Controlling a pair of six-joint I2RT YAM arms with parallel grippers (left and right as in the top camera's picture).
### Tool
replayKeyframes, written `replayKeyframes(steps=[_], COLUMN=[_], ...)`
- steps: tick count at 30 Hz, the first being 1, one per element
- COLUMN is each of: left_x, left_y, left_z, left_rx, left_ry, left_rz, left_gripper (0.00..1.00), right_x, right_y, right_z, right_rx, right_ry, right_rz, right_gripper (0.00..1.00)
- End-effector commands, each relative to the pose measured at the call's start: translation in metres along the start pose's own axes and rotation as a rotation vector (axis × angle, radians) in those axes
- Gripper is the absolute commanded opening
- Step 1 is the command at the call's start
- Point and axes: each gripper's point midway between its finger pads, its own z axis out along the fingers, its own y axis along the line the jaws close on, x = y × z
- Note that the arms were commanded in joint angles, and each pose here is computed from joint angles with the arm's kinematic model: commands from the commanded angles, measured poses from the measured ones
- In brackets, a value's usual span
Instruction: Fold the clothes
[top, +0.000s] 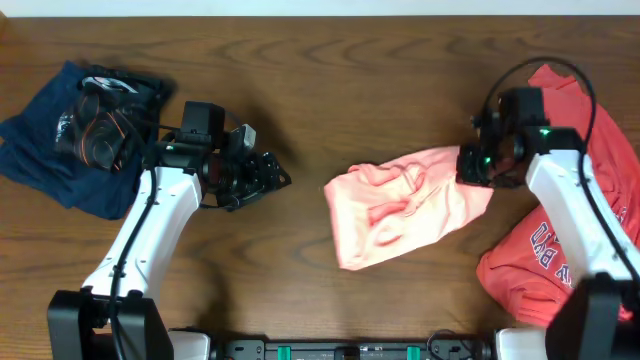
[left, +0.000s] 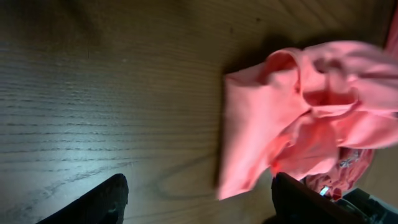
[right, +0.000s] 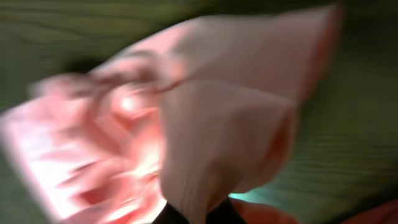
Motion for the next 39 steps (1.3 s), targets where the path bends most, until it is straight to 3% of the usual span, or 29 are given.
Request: replayKeyframes(steps=[1,10,21,27,34,39], left_x=[-0.004,0.001,0.004,0.004,-0.002,-0.016], left_y=[0.004,0.009,0.01,0.01,0.007,-0.004], left_z=[-0.003,0.0,0.0,0.0,0.0,-0.001], left_rx=[-0.028,-0.04,-0.045,-0.045,-0.034,0.016], left_ry=[-0.02,-0.004,0.008,0.006,-0.016,-0.068], left_rz=[0.015,0.004,-0.003,-0.003,0.012,0.051], left_gripper=[0.75,0.76,0.77,0.77,0.8,0.81], right_x=[0.01,0.061,0.133,0.169,0.163,0.119], right_y=[0.048,0.152,0.197,0.219,0.218,0.201], right_z=[-0.006,0.011,0.074,0.074,0.057,0.027], right_rx=[-0.102,-0.224,-0.232,-0.323,-0.323,-0.179], right_ry=[0.024,0.111,0.355,0.461,0.428,0.241], right_rz=[-0.134,-0.369,-0.483,-0.548,-0.573,-0.573], right_gripper=[0.01,0.02,0.02,0.24,0.43,0.43])
